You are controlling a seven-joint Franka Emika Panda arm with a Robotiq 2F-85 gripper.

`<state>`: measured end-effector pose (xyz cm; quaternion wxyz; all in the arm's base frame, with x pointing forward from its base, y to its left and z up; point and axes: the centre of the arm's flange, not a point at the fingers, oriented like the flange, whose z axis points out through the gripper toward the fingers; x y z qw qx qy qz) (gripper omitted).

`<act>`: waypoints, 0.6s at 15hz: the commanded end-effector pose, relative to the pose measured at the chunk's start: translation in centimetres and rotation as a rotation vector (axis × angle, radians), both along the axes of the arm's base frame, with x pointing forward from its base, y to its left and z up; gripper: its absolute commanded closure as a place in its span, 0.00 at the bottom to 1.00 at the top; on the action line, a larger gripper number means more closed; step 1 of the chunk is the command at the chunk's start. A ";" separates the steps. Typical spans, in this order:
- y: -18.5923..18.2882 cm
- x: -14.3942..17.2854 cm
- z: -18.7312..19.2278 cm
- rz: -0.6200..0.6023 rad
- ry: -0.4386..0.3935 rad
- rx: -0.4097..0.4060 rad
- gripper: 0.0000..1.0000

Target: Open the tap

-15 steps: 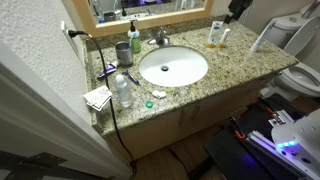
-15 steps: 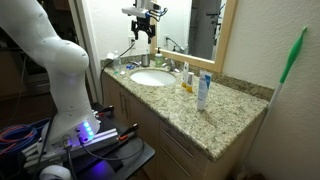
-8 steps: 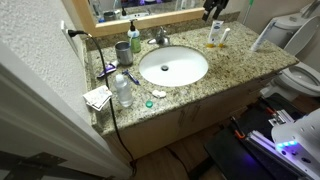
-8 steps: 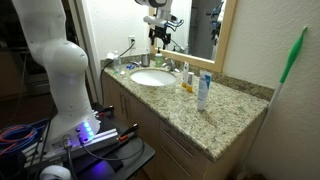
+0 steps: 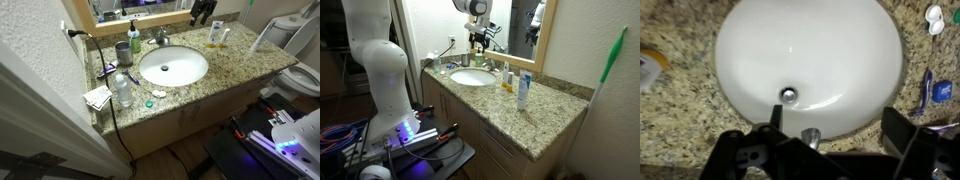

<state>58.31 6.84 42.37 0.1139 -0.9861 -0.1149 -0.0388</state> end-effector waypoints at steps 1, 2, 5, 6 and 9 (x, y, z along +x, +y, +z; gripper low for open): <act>4.0 6.3 -3.9 -0.085 -0.070 0.077 0.00; 4.3 7.3 -4.3 -0.137 -0.063 0.110 0.00; 4.2 4.4 -4.7 -0.078 -0.041 0.070 0.00; 4.1 4.3 -4.6 -0.079 -0.042 0.070 0.00; 4.7 6.9 -6.0 -0.151 0.028 -0.004 0.00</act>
